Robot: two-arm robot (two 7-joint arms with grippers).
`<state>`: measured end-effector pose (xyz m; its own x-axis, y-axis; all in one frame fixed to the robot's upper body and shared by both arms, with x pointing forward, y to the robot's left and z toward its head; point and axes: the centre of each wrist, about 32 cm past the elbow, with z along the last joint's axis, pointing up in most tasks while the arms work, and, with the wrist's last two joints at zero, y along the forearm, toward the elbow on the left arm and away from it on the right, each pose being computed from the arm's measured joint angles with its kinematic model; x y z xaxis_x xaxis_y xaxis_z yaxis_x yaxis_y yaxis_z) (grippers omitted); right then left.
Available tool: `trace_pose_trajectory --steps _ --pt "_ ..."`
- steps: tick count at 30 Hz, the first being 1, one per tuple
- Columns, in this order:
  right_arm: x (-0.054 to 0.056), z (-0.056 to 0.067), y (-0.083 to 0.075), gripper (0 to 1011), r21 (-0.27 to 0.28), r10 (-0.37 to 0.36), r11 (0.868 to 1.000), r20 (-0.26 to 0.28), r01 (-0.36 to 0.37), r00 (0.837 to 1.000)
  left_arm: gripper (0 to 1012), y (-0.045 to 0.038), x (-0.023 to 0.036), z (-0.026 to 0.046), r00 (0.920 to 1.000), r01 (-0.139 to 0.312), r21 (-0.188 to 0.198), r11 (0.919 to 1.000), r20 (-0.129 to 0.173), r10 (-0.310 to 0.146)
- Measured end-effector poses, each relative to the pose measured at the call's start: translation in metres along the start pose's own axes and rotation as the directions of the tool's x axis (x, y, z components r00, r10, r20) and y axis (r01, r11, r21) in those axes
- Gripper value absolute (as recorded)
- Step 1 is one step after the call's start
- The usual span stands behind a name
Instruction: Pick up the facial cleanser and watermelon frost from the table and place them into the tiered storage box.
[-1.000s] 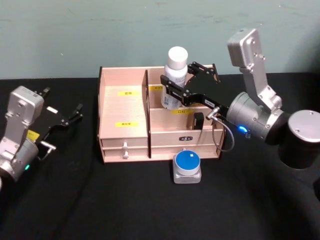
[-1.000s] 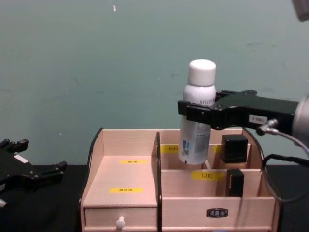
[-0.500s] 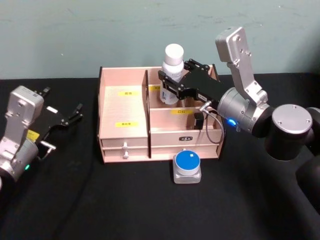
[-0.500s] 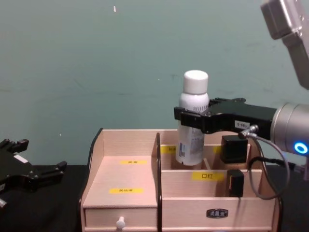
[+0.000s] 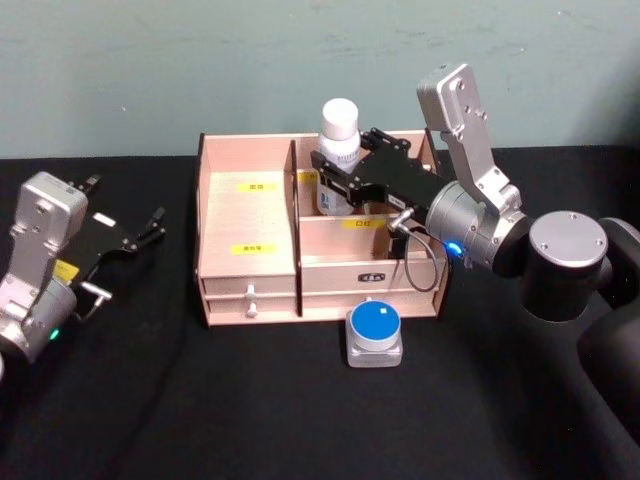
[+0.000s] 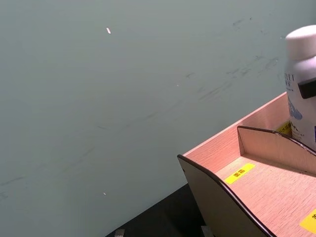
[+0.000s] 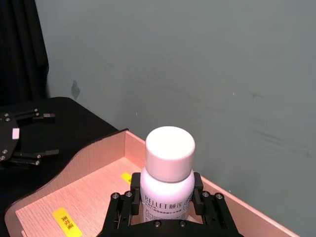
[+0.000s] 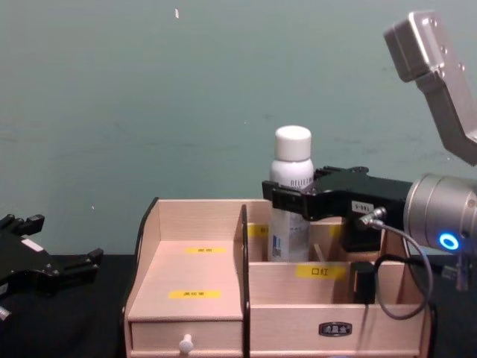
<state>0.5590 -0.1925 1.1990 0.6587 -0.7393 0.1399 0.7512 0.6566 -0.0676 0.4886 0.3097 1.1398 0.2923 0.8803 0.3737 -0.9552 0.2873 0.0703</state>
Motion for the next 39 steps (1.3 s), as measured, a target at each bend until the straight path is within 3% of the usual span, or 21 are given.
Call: trace_pose_trajectory --steps 14,22,35,39 --pt "0.001 -0.016 -0.004 601 -0.054 -0.003 0.999 -0.033 0.001 0.999 1001 0.0000 0.0000 0.0000 1.0000 0.000 0.000 1.0000 0.000 0.000" --pt "0.002 -0.015 -0.003 601 -0.092 0.006 0.996 -0.044 -0.010 0.999 1001 0.0000 0.0000 0.0000 1.0000 0.000 0.000 1.0000 0.000 0.000" --pt "0.001 -0.016 -0.003 603 -0.094 0.008 0.995 -0.045 -0.012 0.999 1001 0.0000 0.0000 0.0000 1.0000 0.000 0.000 1.0000 0.000 0.000" --pt "0.001 -0.017 -0.003 717 -0.094 0.010 0.995 -0.044 -0.014 0.999 1001 0.0000 0.0000 0.0000 1.0000 0.000 0.000 1.0000 0.000 0.000"
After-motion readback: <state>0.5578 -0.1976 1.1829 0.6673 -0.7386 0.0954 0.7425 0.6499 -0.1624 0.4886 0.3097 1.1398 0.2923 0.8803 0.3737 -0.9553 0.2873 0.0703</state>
